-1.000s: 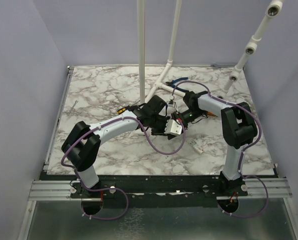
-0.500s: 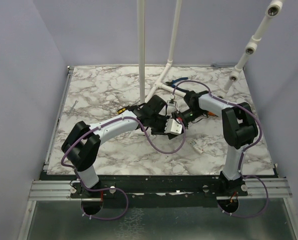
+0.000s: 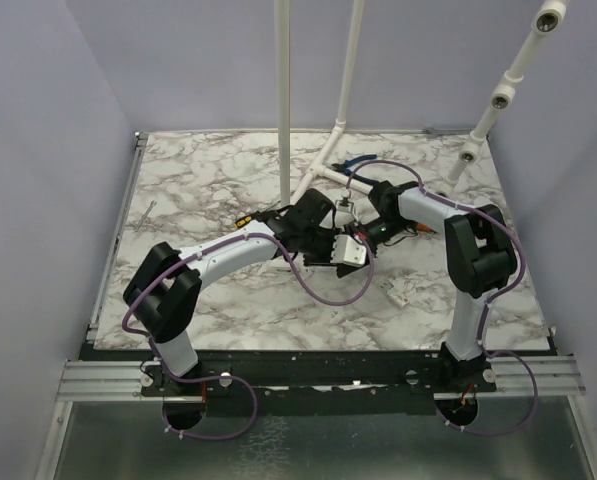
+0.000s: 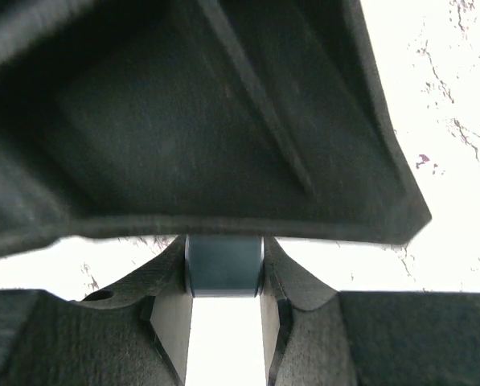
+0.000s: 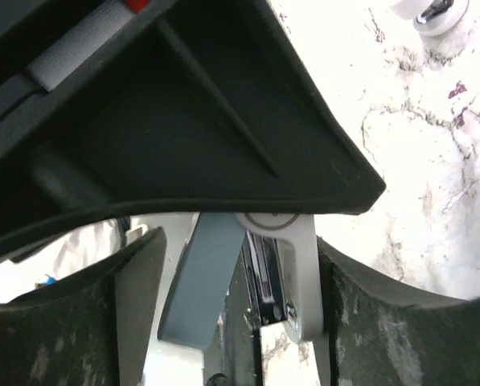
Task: Load the staples into the stapler
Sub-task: Close the stapler at the center of the board.
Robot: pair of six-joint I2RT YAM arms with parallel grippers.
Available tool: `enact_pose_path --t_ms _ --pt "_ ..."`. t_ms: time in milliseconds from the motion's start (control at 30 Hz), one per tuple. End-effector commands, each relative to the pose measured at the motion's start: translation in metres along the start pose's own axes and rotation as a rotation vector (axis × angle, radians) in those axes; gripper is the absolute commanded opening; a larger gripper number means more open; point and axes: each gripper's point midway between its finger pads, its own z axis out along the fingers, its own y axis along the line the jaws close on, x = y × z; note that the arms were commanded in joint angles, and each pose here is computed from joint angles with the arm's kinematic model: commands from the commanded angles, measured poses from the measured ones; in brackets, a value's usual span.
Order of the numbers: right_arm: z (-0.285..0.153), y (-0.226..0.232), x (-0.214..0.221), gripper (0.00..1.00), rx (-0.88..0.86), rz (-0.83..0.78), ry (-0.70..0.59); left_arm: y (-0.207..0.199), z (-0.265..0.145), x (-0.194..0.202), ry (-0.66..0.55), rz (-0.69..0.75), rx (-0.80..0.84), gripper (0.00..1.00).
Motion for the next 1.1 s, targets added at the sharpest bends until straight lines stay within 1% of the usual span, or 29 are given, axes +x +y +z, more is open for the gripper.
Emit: enact_pose_path --t_ms 0,33,67,200,433,500,567,600,667,700,767,867,1067 --pt "0.010 0.004 0.002 0.45 -0.024 -0.021 0.010 0.016 -0.001 -0.020 -0.041 0.030 -0.070 0.04" --pt "0.010 0.005 0.003 0.09 -0.028 -0.022 0.011 0.016 0.000 -0.019 -0.038 0.029 -0.071 0.04" --pt "0.010 0.005 0.004 0.01 -0.028 -0.027 0.015 0.014 0.002 -0.019 -0.037 0.030 -0.067 0.05" --pt "0.009 0.009 0.002 0.00 -0.015 -0.073 0.010 0.009 0.003 -0.011 -0.020 0.038 -0.062 0.10" --pt "0.008 0.010 0.003 0.00 -0.016 -0.072 0.012 0.005 0.003 -0.004 0.001 0.037 -0.064 0.24" --pt "0.008 0.009 0.003 0.00 -0.013 -0.068 0.013 0.004 0.003 -0.004 0.003 0.036 -0.064 0.26" --pt "0.008 0.006 0.002 0.00 0.001 -0.059 0.017 0.004 0.002 -0.004 -0.002 0.036 -0.062 0.25" --pt "0.008 0.005 0.002 0.03 0.011 -0.056 0.020 0.002 0.002 -0.006 -0.007 0.041 -0.052 0.22" --pt "0.006 0.003 0.001 0.42 0.029 -0.056 0.027 -0.003 0.001 -0.006 -0.013 0.044 -0.025 0.16" --pt "0.005 0.004 0.001 0.57 0.037 -0.063 0.025 -0.006 0.001 -0.005 -0.011 0.044 -0.013 0.14" --pt "0.004 0.004 0.000 0.78 0.057 -0.079 0.025 -0.011 0.001 -0.001 -0.012 0.040 0.005 0.12" --pt "-0.002 0.002 -0.002 0.88 0.084 -0.087 0.013 -0.014 -0.002 0.002 -0.023 0.022 0.014 0.11" --pt "-0.020 -0.003 -0.008 0.90 0.133 -0.083 -0.031 -0.015 -0.009 0.008 -0.054 -0.035 0.024 0.11"
